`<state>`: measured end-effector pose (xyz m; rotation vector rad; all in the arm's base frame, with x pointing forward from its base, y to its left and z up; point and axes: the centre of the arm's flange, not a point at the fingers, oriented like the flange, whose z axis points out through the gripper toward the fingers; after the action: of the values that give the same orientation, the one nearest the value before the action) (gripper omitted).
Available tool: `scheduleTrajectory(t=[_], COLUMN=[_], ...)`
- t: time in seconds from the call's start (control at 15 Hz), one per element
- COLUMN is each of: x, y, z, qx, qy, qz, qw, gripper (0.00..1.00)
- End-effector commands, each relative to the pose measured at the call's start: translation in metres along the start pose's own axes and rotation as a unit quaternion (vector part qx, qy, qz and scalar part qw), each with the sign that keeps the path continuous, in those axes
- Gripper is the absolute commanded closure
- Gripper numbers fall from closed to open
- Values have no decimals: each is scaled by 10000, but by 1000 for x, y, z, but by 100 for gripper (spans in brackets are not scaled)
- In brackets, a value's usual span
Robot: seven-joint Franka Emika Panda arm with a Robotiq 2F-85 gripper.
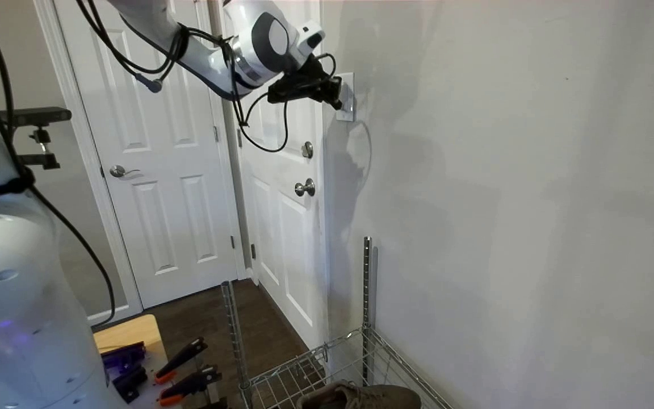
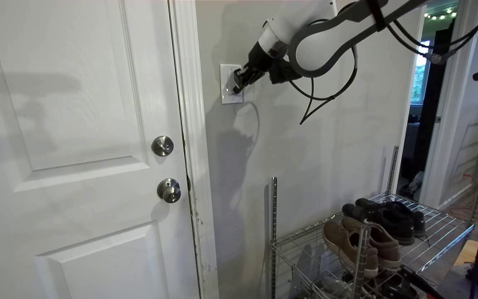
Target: Turn off the light switch.
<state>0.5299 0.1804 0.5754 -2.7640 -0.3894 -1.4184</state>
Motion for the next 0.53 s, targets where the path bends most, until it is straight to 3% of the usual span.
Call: scheduleTrajectory(t=[0.0, 0.47], x=[-4, -9], y=[-2, 0], z=[12, 14], qx=[-133, -152], qy=[235, 496], qz=[12, 17], qw=[9996, 9987], gripper=[95, 95])
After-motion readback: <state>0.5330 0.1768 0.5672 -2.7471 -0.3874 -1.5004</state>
